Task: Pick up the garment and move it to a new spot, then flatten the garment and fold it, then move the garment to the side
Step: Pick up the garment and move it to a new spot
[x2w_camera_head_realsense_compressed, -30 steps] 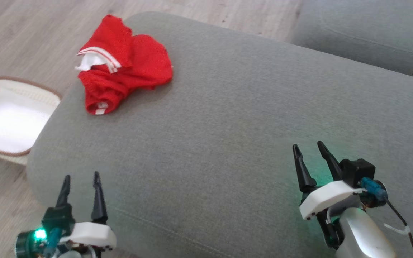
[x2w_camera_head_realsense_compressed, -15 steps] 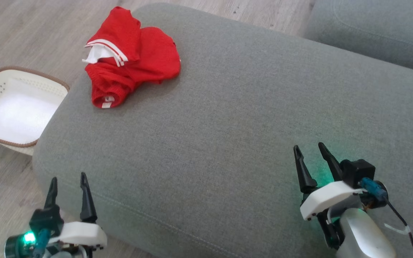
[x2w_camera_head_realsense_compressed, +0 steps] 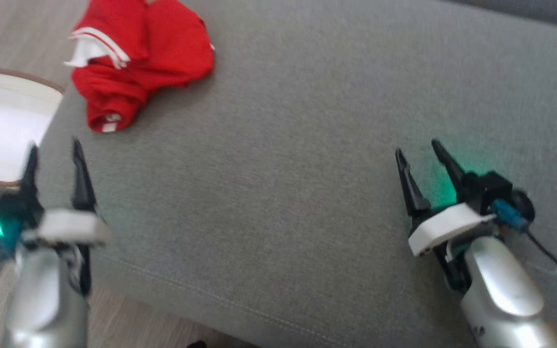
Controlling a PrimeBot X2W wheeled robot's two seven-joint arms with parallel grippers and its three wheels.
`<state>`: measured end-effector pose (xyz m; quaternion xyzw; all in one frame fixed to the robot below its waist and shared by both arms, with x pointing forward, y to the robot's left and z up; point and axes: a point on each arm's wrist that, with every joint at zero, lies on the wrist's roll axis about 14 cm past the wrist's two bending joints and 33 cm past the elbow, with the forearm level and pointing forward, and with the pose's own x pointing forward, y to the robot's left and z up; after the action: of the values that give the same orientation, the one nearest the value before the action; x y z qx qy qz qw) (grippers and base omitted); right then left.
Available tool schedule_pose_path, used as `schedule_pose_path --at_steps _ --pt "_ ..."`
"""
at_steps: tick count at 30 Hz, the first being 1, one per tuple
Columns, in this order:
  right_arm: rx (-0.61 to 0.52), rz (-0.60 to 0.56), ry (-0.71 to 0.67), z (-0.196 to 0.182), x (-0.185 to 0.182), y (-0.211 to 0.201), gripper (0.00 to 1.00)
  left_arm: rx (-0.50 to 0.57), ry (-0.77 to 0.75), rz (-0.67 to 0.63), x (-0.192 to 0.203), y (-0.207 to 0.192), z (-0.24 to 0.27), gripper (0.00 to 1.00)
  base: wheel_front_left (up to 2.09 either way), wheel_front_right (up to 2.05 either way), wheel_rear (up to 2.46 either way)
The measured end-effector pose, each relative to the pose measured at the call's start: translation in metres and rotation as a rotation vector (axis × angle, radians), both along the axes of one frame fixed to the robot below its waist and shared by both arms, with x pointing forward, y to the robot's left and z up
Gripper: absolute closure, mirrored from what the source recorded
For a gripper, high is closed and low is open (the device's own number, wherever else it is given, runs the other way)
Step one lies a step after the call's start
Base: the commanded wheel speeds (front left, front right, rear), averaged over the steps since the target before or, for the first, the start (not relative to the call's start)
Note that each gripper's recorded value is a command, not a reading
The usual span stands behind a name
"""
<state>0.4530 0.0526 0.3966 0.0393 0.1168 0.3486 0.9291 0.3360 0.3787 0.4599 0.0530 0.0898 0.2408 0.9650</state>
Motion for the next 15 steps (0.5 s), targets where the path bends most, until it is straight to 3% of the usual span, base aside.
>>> schedule_pose_path --at_steps 8,15 --pt "-0.008 -0.022 -0.029 -0.013 0.026 -0.019 0.0 0.072 -0.002 -0.137 0.095 0.003 0.021 0.0 0.0 0.0 0.0" --pt "0.006 -0.08 -0.05 -0.016 0.043 -0.04 0.0 0.053 0.091 -0.217 0.144 -0.012 -0.009 0.0 0.0 0.0 0.0"
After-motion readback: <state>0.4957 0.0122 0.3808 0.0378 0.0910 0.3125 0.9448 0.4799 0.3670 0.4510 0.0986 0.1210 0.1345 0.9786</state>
